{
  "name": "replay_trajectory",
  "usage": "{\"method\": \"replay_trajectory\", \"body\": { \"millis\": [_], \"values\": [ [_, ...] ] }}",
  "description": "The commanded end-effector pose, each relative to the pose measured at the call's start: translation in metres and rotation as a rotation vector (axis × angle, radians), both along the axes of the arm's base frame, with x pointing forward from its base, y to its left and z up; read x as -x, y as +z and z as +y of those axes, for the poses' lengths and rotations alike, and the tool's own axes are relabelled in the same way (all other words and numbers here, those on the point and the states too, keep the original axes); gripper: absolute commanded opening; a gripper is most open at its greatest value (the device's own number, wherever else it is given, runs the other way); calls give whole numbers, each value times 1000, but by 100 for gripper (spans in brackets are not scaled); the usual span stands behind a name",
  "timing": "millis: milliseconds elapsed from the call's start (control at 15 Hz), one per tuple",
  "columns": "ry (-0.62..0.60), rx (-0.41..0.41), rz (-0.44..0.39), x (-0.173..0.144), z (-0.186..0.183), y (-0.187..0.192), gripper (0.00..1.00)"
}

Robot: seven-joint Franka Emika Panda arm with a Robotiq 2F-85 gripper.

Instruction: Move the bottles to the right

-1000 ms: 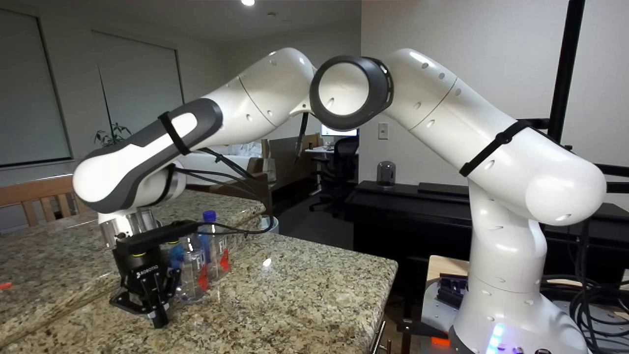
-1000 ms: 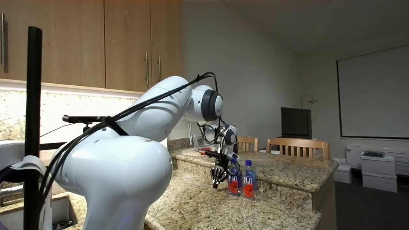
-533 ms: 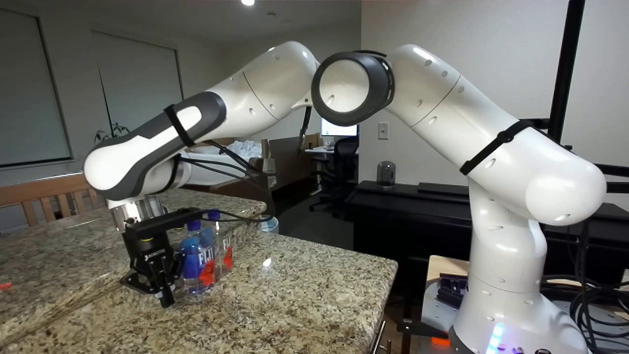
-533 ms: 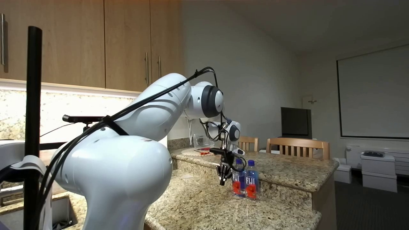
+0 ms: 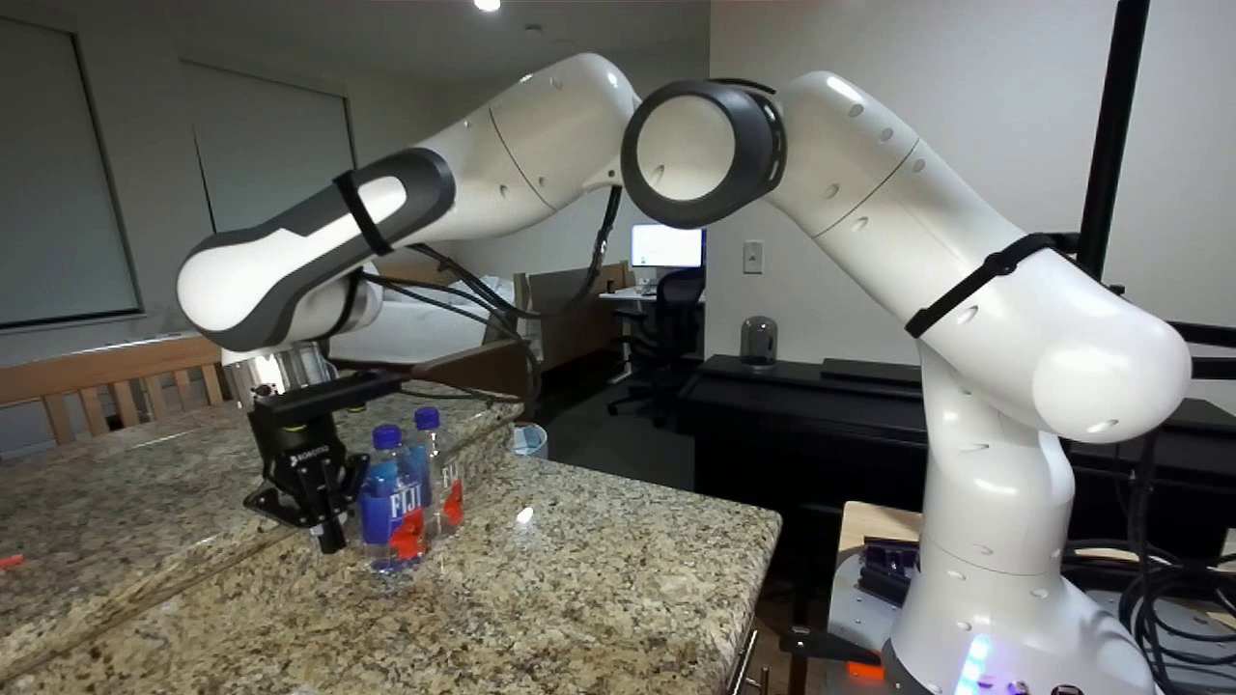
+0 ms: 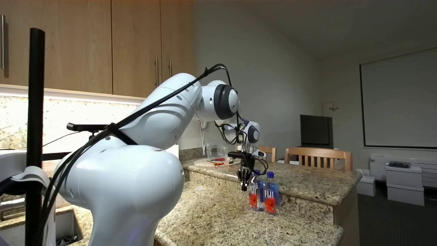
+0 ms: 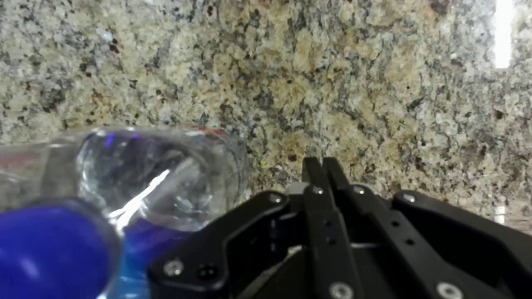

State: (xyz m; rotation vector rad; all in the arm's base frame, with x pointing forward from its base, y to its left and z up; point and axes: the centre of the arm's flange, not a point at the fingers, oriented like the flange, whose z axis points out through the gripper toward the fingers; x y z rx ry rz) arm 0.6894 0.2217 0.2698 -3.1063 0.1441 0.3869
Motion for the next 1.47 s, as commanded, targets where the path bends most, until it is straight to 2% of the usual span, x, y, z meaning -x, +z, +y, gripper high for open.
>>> {"method": "replay_trajectory", "body": {
  "millis": [0,600,867,1400],
  "values": [
    [-13,27,-36,15,-7,24,7],
    [90,-20,-120,34,35,79,7],
    [140,-85,-210,64,45,128,7],
    [252,-84,-214,163,38,188,7]
  ]
}}
